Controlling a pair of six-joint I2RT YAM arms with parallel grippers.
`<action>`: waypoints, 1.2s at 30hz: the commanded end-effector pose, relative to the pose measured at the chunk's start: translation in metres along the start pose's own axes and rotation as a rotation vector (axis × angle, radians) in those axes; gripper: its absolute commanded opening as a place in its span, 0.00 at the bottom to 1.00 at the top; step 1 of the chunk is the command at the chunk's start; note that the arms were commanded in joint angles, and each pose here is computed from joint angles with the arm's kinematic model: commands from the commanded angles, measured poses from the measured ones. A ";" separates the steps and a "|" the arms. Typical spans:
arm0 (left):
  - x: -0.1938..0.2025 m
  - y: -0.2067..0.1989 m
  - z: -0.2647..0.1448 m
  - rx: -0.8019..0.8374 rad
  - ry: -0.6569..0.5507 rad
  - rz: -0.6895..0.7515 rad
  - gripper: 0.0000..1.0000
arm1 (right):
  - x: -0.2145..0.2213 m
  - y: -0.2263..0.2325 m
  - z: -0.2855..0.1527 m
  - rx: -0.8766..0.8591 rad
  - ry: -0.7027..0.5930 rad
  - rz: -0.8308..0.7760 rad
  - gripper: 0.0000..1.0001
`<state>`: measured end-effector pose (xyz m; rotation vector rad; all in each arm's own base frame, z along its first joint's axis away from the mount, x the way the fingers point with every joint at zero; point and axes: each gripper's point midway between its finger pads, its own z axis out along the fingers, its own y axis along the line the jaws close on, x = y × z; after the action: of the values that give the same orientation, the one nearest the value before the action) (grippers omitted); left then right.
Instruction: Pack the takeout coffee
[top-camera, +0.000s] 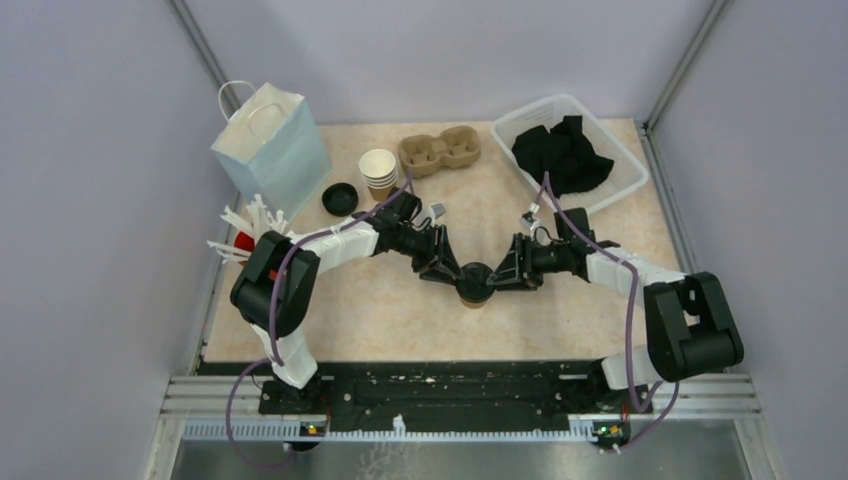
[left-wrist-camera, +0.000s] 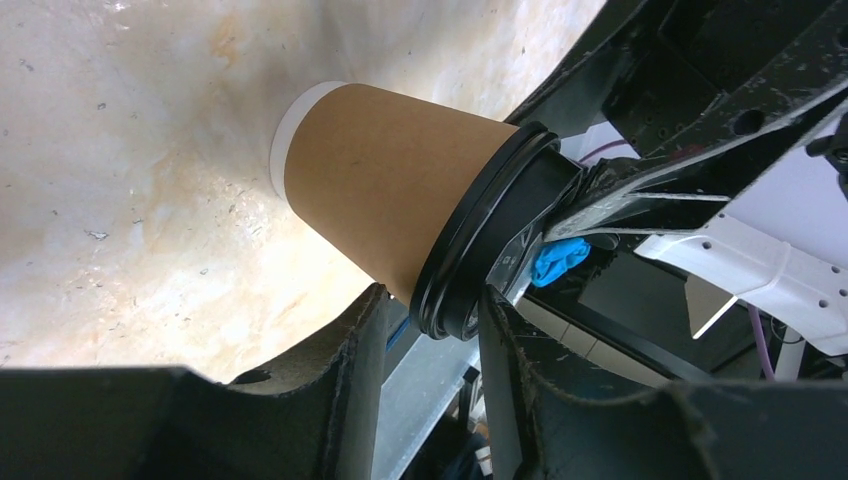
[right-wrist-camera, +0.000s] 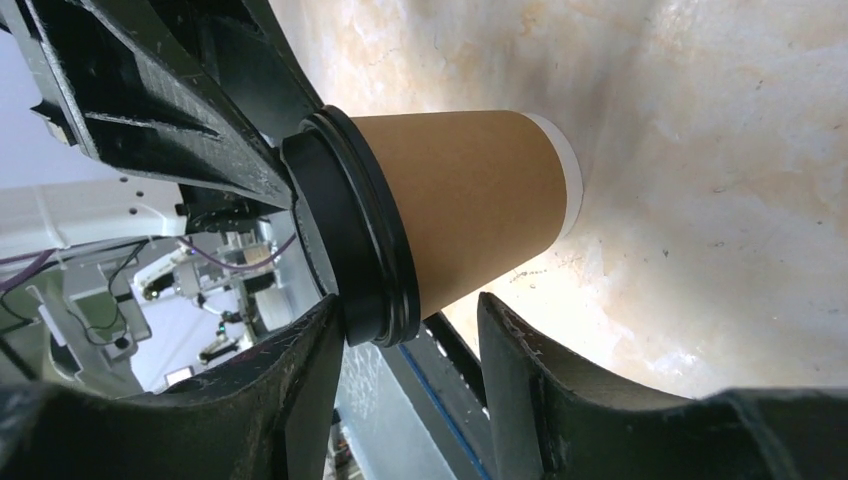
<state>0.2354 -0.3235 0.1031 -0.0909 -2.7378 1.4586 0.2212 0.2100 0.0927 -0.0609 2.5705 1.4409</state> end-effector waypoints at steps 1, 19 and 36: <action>0.010 0.038 0.009 -0.115 0.008 -0.005 0.42 | 0.011 -0.029 0.009 0.044 -0.012 0.034 0.50; 0.014 0.042 0.007 -0.154 -0.006 -0.024 0.39 | 0.020 0.018 -0.010 -0.095 0.017 -0.044 0.76; 0.036 0.029 0.004 -0.124 -0.020 -0.057 0.38 | -0.019 -0.020 0.001 0.095 -0.034 -0.025 0.52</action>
<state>0.2193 -0.3211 0.1027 -0.0536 -2.7524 1.4539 0.2120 0.2122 0.0867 -0.0069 2.5852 1.5275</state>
